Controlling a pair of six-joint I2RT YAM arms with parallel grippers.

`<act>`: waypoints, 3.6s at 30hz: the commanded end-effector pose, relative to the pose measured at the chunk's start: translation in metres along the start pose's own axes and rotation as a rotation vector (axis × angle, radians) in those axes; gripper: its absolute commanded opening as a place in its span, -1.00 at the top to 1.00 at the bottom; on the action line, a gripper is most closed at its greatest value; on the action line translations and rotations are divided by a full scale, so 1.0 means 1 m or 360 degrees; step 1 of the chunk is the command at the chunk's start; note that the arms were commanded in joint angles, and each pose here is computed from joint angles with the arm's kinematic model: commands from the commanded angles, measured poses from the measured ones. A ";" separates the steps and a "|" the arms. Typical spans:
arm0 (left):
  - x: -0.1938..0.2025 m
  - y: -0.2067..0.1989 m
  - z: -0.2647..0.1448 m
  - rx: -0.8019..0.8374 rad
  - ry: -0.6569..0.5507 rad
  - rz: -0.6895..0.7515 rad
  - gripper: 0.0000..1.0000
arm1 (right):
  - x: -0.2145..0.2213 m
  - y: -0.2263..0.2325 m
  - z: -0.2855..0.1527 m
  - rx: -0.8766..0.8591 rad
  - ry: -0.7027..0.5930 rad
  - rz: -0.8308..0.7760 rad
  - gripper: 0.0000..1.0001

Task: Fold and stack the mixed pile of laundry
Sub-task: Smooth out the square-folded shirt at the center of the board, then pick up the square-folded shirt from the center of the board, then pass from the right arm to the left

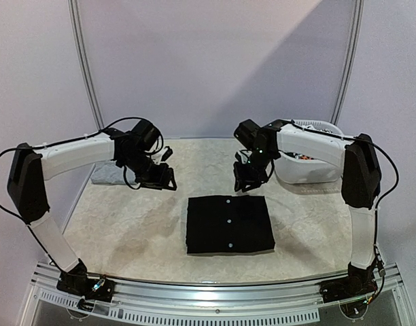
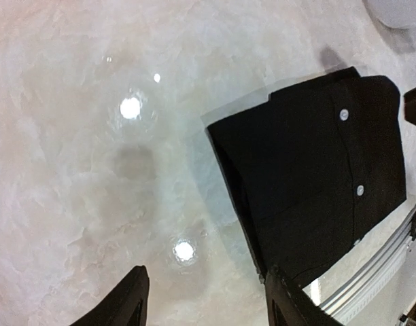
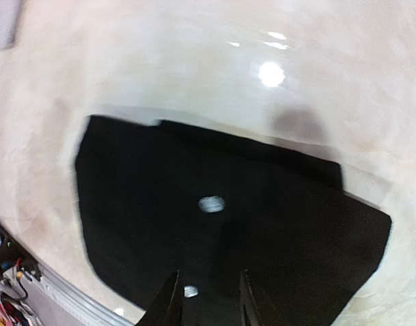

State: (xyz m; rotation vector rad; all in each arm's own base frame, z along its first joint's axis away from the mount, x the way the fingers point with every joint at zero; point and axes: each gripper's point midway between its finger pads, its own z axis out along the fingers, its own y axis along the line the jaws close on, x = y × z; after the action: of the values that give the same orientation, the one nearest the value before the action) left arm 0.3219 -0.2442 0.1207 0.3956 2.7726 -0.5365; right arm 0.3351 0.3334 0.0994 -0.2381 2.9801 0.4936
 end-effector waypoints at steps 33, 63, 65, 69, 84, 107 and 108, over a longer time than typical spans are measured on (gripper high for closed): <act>0.102 0.064 -0.053 -0.0017 -0.0057 -0.0339 -0.10 | 0.143 0.128 0.122 0.0411 0.0184 -0.0569 0.16; 0.095 0.034 -0.014 0.0396 -0.0064 -0.0636 -0.99 | 0.163 0.061 0.096 0.0645 0.0155 -0.0538 1.00; 0.091 0.031 -0.008 0.0461 -0.0078 -0.0712 -0.99 | 0.157 0.064 0.086 0.0594 0.0118 -0.0506 1.00; 0.080 0.021 0.002 0.0590 -0.0138 -0.0802 -0.99 | 0.150 0.071 0.071 0.0494 0.0091 -0.0498 1.00; 0.034 -0.045 0.056 0.0880 -0.0141 -0.0816 -0.95 | 0.135 0.089 0.039 0.0311 0.0041 -0.0452 1.00; 0.017 -0.085 0.109 0.0922 -0.0016 -0.1156 -0.42 | 0.113 0.107 0.023 0.0209 -0.0018 -0.0414 1.00; 0.015 -0.086 0.109 0.0924 -0.0024 -0.1167 -0.40 | 0.112 0.108 0.023 0.0202 -0.0017 -0.0413 1.00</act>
State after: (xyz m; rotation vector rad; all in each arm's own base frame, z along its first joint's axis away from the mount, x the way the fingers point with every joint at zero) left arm 0.2977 -0.3461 0.0363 -0.5191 2.6850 -1.4513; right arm 0.2005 0.4167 0.0707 -0.6201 2.9330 0.1748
